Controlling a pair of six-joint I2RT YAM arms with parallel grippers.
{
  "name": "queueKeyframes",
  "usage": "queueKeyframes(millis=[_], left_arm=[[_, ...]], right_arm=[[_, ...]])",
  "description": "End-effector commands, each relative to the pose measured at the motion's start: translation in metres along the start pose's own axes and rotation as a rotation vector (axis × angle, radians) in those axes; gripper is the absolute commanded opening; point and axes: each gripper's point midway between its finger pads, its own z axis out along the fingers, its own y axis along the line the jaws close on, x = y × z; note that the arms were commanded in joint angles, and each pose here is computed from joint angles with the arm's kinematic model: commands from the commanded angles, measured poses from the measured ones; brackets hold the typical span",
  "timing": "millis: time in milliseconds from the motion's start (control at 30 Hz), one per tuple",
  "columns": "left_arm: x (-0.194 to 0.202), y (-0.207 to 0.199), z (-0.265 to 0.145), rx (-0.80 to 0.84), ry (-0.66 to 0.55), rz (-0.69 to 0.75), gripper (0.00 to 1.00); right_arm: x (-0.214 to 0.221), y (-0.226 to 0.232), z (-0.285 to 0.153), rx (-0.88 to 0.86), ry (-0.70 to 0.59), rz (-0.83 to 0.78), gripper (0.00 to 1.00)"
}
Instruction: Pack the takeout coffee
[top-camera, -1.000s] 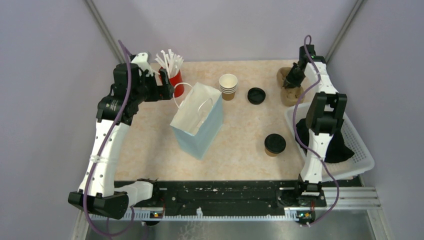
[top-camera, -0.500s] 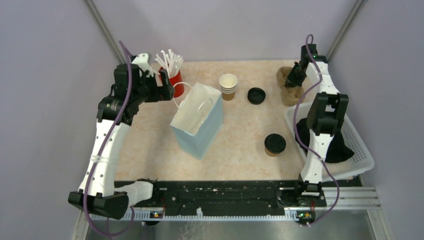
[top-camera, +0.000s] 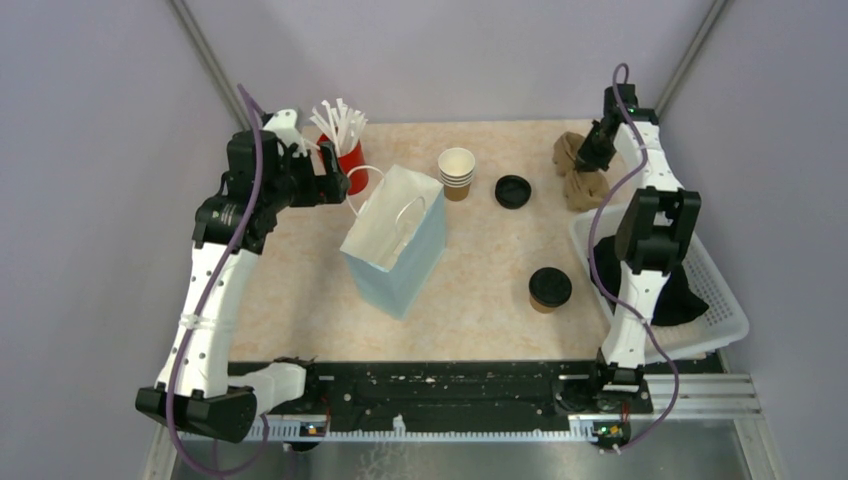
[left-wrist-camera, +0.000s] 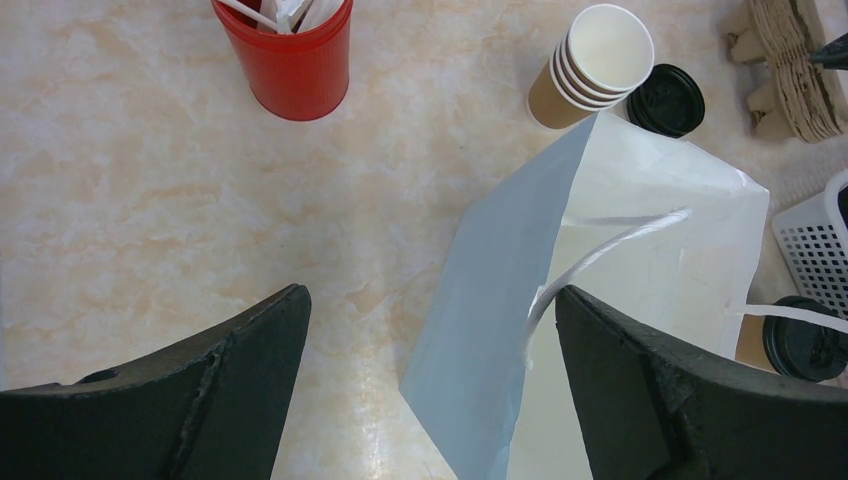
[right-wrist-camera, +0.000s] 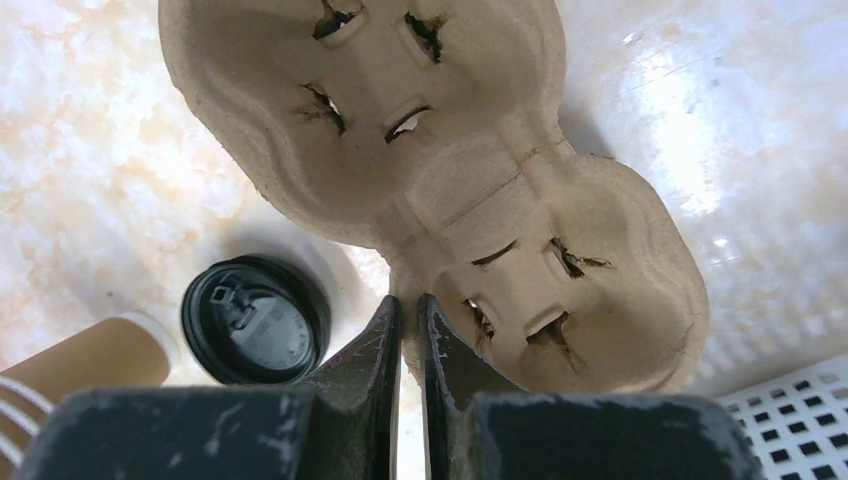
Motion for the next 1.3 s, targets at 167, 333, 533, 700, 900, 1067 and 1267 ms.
queueKeyframes(millis=[167,333,533,700,900,1067,1267], left_arm=[[-0.007,-0.006,-0.007,0.032,-0.044,0.010,0.98],[-0.007,-0.008,-0.008,0.039,-0.048,0.008,0.98],[-0.008,-0.009,-0.011,0.046,-0.054,0.004,0.98],[-0.015,-0.017,-0.018,0.080,-0.077,0.006,0.98],[-0.016,-0.047,-0.037,0.207,-0.109,0.016,0.98],[-0.018,-0.073,-0.062,0.317,-0.141,0.001,0.98],[-0.033,-0.086,-0.075,0.369,-0.170,-0.031,0.98]], right_arm=[[-0.018,0.005,-0.038,0.238,-0.162,-0.259,0.00],[-0.017,0.007,-0.043,0.357,-0.195,-0.378,0.00],[-0.022,0.013,-0.058,0.370,-0.233,-0.425,0.00],[-0.016,0.047,-0.082,0.207,-0.252,-0.502,0.00],[0.016,0.121,-0.167,-0.110,-0.404,-0.689,0.00],[0.080,0.168,-0.236,-0.342,-0.493,-0.953,0.00],[0.141,0.170,-0.284,-0.428,-0.570,-1.182,0.00]])
